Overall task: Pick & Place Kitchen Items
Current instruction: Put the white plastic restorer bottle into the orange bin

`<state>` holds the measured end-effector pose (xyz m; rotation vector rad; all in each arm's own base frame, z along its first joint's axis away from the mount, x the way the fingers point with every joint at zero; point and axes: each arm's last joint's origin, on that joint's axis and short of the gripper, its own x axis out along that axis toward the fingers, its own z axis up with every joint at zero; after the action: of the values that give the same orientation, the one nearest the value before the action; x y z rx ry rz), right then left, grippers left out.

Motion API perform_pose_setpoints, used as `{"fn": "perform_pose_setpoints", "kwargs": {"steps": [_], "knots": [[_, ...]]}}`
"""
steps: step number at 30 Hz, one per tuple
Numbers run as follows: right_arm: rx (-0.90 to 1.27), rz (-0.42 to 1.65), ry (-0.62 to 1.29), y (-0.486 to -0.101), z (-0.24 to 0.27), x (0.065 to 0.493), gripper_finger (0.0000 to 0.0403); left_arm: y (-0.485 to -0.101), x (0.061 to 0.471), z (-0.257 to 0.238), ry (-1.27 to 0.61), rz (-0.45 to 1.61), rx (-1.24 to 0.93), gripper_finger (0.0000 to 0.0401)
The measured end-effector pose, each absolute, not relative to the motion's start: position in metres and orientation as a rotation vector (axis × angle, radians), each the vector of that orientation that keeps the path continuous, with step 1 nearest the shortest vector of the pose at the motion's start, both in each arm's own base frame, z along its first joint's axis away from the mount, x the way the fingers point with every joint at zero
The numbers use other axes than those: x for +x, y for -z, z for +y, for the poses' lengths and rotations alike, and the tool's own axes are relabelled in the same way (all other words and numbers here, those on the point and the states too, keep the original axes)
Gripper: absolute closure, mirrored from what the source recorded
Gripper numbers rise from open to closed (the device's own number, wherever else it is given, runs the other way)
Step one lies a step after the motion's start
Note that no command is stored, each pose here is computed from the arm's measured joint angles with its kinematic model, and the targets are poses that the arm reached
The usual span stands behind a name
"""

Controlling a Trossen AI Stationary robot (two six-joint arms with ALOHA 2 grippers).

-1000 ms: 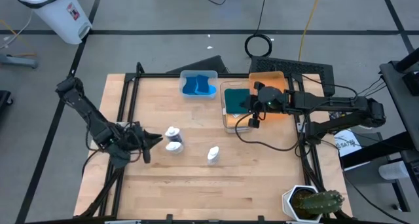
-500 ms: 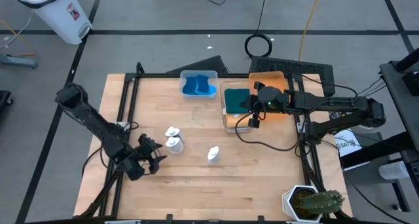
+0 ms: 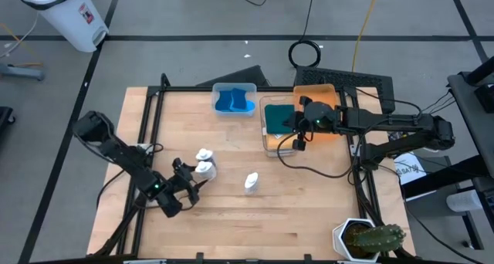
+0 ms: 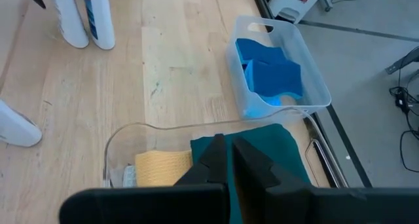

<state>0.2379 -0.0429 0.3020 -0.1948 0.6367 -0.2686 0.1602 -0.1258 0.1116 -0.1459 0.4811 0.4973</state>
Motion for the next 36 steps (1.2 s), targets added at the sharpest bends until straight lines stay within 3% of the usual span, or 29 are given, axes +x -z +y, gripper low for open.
{"fn": "perform_pose_setpoints", "kwargs": {"steps": [9, 18, 27, 31, 36], "knots": [[-0.195, 0.617, 0.268, -0.304, -0.043, 0.239, 0.0403, -0.104, 0.189, -0.121, -0.445, 0.499, -0.112, 0.0164], [-0.151, 0.551, 0.227, -0.295, -0.041, 0.243, 0.0403, -0.121, 0.214, -0.121, -0.194, 0.459, -0.217, 0.0308], [-0.092, 0.359, 0.118, -0.289, -0.036, 0.252, 0.0395, -0.159, 0.236, -0.103, -0.178, 0.448, -0.198, 0.0311], [-0.142, 0.312, 0.081, -0.299, -0.029, 0.257, 0.0351, -0.178, 0.249, -0.089, -0.196, 0.477, -0.134, 0.0311], [-0.162, 0.242, 0.035, -0.319, -0.015, 0.26, 0.0249, -0.194, 0.267, -0.07, -0.159, 0.488, -0.094, 0.0311]]}}
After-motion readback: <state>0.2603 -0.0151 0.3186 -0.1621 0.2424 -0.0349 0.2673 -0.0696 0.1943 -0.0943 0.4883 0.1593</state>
